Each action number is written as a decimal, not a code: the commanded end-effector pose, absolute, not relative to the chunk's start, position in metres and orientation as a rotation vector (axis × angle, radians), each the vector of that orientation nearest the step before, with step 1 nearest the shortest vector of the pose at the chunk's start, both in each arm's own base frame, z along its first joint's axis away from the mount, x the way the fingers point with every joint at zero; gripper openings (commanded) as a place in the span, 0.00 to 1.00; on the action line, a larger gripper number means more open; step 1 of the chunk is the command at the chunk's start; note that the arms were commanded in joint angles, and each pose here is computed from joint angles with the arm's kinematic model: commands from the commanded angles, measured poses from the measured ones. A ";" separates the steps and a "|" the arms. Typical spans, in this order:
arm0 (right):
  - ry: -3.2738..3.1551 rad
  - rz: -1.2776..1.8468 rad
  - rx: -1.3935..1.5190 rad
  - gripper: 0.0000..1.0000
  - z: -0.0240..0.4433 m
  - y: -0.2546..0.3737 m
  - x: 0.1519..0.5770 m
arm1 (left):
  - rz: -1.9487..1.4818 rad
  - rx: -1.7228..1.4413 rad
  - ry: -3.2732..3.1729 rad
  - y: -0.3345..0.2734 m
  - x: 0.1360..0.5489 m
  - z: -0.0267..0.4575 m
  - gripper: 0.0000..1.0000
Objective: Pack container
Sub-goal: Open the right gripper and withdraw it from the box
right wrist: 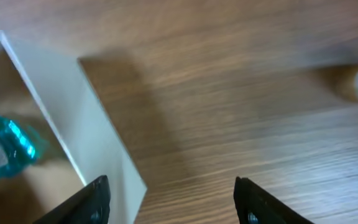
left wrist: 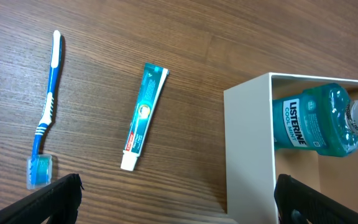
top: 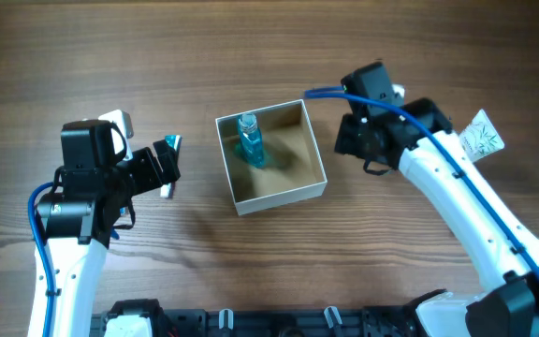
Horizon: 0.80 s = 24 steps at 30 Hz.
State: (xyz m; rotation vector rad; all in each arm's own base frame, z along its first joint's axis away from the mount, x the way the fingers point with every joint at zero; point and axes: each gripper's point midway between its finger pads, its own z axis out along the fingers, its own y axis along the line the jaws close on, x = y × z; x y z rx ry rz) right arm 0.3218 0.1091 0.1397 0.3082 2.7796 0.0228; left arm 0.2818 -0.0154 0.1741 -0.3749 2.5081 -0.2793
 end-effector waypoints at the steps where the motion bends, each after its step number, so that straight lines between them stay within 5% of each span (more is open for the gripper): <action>1: 2.896 0.147 0.209 0.63 0.112 0.127 0.302 | -0.332 -0.356 2.496 -0.023 0.284 0.181 1.00; 24: 3.053 0.406 -0.083 0.68 0.085 0.154 0.260 | -0.332 -0.356 2.496 -0.023 0.284 0.181 1.00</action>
